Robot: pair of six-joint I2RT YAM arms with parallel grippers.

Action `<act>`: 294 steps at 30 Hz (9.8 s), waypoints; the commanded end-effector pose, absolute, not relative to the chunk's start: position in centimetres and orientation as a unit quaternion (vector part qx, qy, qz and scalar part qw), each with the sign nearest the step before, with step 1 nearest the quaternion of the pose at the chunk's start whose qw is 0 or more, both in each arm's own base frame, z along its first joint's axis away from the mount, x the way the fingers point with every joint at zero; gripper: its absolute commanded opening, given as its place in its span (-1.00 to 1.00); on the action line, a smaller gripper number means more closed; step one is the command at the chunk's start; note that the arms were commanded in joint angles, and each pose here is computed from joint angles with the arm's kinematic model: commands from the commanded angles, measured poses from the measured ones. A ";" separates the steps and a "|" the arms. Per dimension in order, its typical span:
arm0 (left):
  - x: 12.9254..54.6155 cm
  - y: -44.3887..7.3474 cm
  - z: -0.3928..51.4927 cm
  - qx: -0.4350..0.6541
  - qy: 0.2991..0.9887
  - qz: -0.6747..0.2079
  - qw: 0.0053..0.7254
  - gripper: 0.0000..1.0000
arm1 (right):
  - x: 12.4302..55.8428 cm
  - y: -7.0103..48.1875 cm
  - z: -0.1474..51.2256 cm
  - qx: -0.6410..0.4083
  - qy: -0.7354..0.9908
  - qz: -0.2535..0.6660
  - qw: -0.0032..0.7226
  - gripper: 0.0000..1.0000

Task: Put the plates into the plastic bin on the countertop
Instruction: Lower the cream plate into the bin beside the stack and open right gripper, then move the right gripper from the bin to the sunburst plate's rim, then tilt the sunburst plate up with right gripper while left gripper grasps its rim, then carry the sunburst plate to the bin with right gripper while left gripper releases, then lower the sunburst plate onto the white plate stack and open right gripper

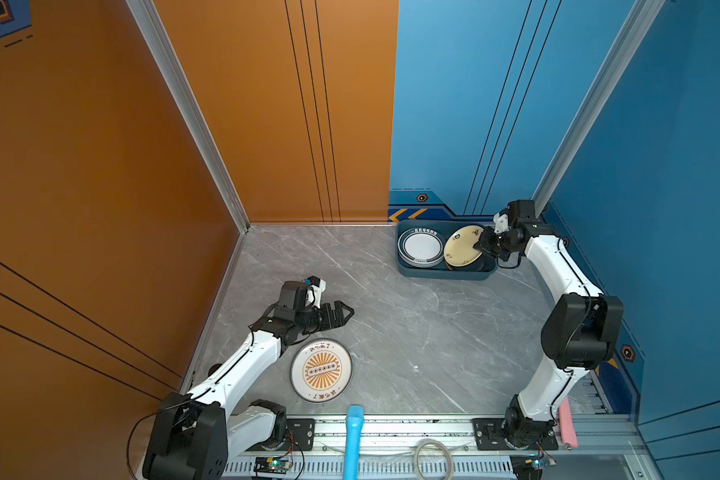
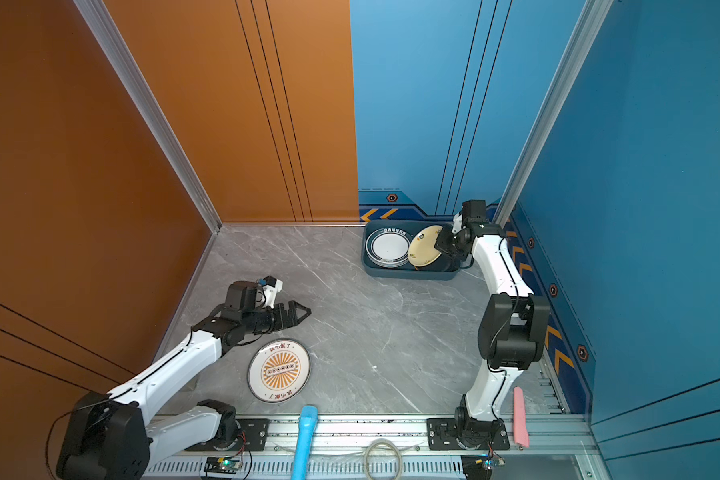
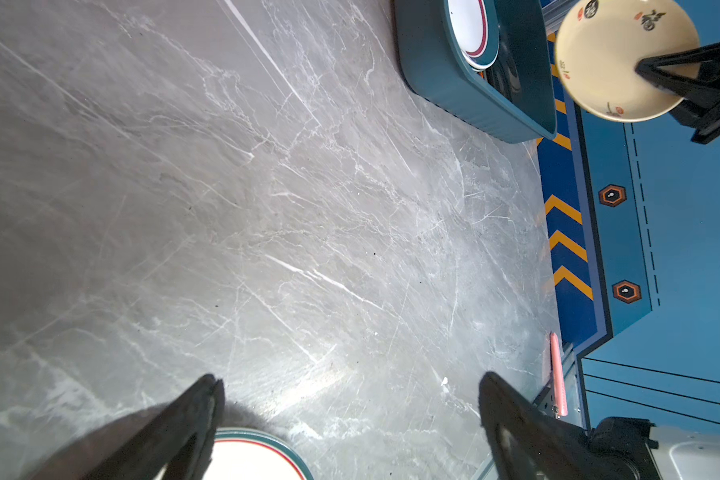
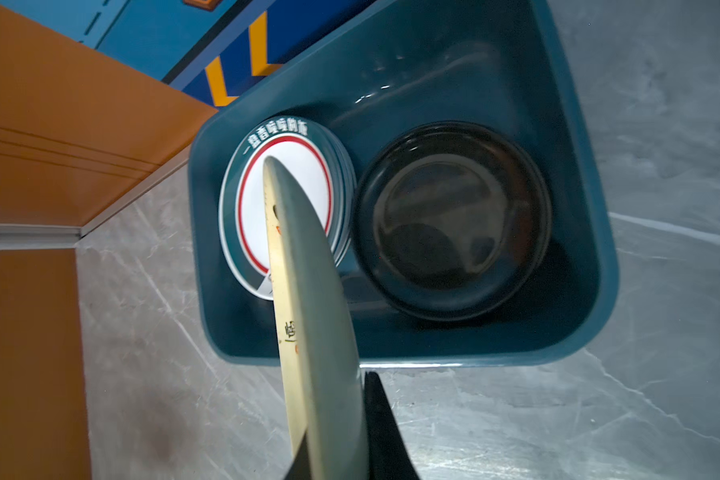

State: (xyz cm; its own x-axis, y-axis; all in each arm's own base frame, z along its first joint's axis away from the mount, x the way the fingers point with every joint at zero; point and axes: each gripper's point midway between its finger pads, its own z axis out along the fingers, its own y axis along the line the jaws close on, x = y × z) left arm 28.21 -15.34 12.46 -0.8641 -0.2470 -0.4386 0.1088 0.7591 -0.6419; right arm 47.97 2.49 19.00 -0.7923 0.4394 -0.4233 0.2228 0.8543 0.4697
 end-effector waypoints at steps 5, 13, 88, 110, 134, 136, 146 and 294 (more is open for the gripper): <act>27.7 -15.3 12.2 -0.030 0.902 -0.351 0.250 0.96 | 49.4 -1.6 18.9 0.204 0.932 0.127 0.271 -1.00; 27.7 -15.3 11.8 -0.034 0.903 -0.353 0.242 0.96 | 50.8 -2.5 16.8 0.213 0.937 0.118 0.251 -1.00; 29.7 -9.7 17.1 -0.108 0.885 -0.341 0.299 0.96 | 37.4 23.2 17.1 -0.074 0.924 0.354 0.128 -0.21; 29.6 -8.8 16.7 -0.127 0.880 -0.345 0.301 0.96 | 24.1 40.4 7.8 -0.188 0.883 0.431 -0.010 -0.16; 29.8 -8.8 16.7 -0.128 0.877 -0.352 0.301 0.96 | 19.9 43.8 2.5 -0.196 0.877 0.432 -0.072 -0.22; 29.9 -8.8 16.8 -0.128 0.876 -0.352 0.303 0.96 | 19.6 44.0 2.2 -0.197 0.877 0.431 -0.075 -0.25; 29.8 -8.7 16.7 -0.130 0.876 -0.353 0.302 0.96 | 19.2 44.3 0.7 -0.190 0.878 0.431 -0.083 -0.58; 25.7 -15.1 15.5 -0.031 0.871 -0.395 0.290 0.96 | 57.2 11.8 10.8 0.254 0.886 0.339 0.187 -0.92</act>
